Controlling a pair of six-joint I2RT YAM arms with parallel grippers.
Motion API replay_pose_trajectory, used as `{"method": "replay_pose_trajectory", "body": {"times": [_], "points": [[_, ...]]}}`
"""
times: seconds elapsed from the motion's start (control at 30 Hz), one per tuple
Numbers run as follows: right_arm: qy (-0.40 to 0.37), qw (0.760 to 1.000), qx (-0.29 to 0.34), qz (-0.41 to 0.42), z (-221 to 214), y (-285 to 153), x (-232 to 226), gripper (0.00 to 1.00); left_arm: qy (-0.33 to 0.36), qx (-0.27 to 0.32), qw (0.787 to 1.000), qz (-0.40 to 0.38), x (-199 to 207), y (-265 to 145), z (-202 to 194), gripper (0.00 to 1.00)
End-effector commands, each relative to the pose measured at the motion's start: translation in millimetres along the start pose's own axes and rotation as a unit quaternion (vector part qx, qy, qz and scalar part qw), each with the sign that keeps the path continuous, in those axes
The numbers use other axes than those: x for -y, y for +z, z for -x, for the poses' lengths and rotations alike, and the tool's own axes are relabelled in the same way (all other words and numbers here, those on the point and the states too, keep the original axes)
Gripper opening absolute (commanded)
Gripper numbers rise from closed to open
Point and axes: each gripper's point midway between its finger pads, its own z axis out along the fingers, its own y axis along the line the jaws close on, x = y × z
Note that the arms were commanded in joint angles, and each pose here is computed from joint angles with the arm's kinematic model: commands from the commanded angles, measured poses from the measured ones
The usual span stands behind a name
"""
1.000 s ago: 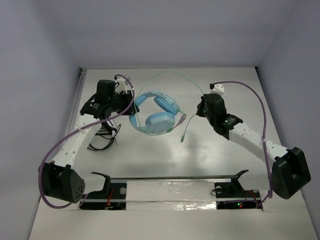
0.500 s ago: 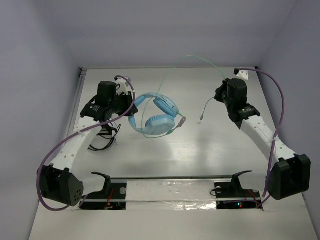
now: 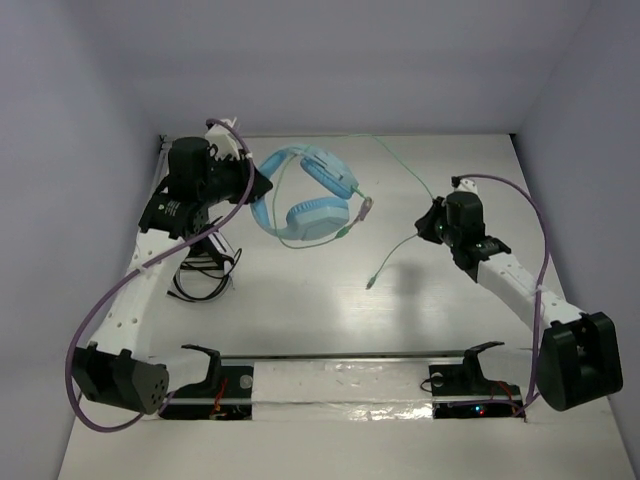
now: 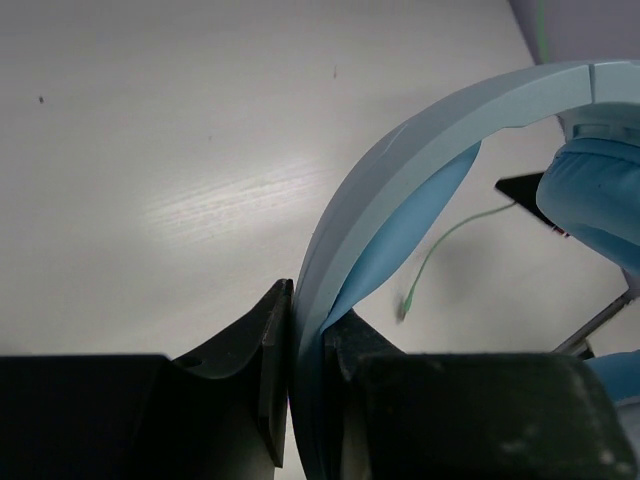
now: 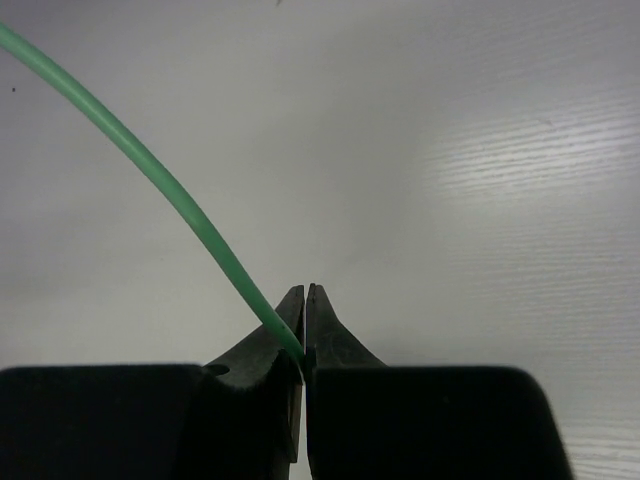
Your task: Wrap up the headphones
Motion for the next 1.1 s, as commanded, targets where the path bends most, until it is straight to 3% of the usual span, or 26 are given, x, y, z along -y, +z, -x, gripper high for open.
{"method": "replay_pose_trajectory", "body": {"times": [0.0, 0.27, 0.57, 0.8, 1.07], "points": [[0.016, 0.998, -0.003, 0.058, -5.9, -5.0, -27.5, 0.00, 0.008, 0.103, 0.993, -0.058, 42.3, -26.5, 72.8, 0.00], [-0.026, 0.984, -0.079, 0.159, -67.6, -18.0, -105.8, 0.00, -0.026, 0.168, 0.985, -0.004, 26.7, -20.1, 121.0, 0.00], [-0.054, 0.969, -0.110, 0.215, -111.4, -37.5, -166.2, 0.00, -0.090, 0.200, 0.974, 0.052, -9.7, 16.1, 131.0, 0.00], [-0.077, 0.952, -0.149, 0.255, -155.5, -59.3, -208.6, 0.00, -0.130, 0.224, 0.959, 0.117, -49.9, 39.1, 122.5, 0.00], [-0.114, 0.939, -0.167, 0.277, -183.6, -91.1, -245.1, 0.00, -0.135, 0.235, 0.938, 0.216, -81.9, 60.2, 81.1, 0.00]]}}
